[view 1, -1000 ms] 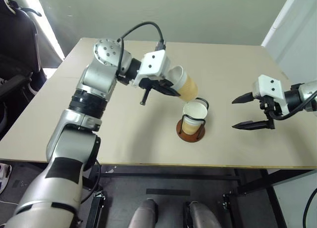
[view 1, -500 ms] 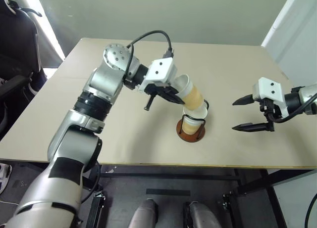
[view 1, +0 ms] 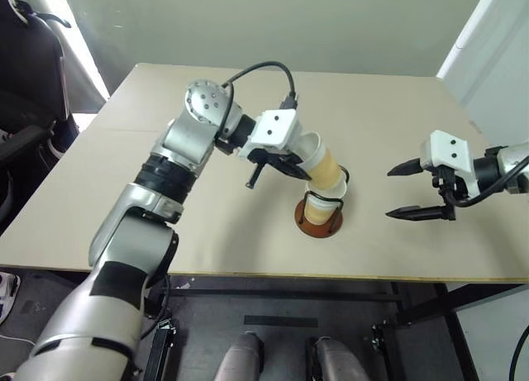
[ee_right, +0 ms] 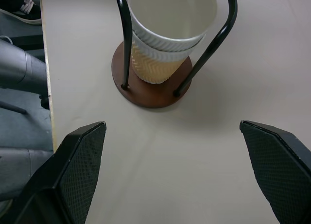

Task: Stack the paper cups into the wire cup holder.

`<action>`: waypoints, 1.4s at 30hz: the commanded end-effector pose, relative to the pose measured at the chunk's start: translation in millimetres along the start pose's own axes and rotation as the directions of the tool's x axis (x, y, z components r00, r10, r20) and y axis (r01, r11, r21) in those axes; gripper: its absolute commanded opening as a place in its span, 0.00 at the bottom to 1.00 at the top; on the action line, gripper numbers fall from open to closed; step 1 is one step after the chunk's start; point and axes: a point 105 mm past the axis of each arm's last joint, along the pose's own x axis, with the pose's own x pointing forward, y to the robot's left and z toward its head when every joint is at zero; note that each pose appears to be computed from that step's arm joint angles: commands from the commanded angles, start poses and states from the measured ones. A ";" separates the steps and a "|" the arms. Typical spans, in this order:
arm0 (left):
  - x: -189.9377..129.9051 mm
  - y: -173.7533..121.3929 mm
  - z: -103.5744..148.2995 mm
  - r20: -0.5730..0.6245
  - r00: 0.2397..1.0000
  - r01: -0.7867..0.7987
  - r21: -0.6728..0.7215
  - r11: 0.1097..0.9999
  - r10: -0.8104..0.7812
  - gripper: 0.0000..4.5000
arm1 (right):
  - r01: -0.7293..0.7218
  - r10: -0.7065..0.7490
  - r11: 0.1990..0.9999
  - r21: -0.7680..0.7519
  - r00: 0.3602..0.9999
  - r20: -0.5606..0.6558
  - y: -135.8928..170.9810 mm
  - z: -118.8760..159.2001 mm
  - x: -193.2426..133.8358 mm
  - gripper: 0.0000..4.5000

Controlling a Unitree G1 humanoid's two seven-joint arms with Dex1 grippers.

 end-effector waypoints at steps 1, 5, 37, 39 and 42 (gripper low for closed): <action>-5.0 3.6 11.7 0.000 1.000 0.018 0.066 0.998 -0.018 0.00 | 0.050 -0.049 0.998 -0.048 0.999 0.022 -3.6 11.3 -12.2 1.00; -4.9 3.1 9.1 -0.029 0.999 0.032 0.084 0.996 -0.029 0.00 | 0.053 -0.052 0.998 -0.046 0.998 0.019 -2.6 9.9 -13.0 1.00; -3.5 17.3 15.1 -0.053 0.997 0.056 0.102 0.993 -0.051 0.76 | 0.105 -0.100 0.993 -0.058 0.992 0.083 -14.2 28.3 -26.9 1.00; -4.2 18.4 14.5 -0.053 0.998 0.049 0.104 0.993 -0.044 0.91 | 0.139 -0.131 0.988 -0.066 0.986 0.103 -23.1 36.2 -36.5 1.00; -4.7 19.4 13.3 -0.055 0.998 0.042 0.107 0.993 -0.037 1.00 | 0.161 -0.152 0.984 -0.077 0.982 0.110 -29.7 40.7 -43.8 1.00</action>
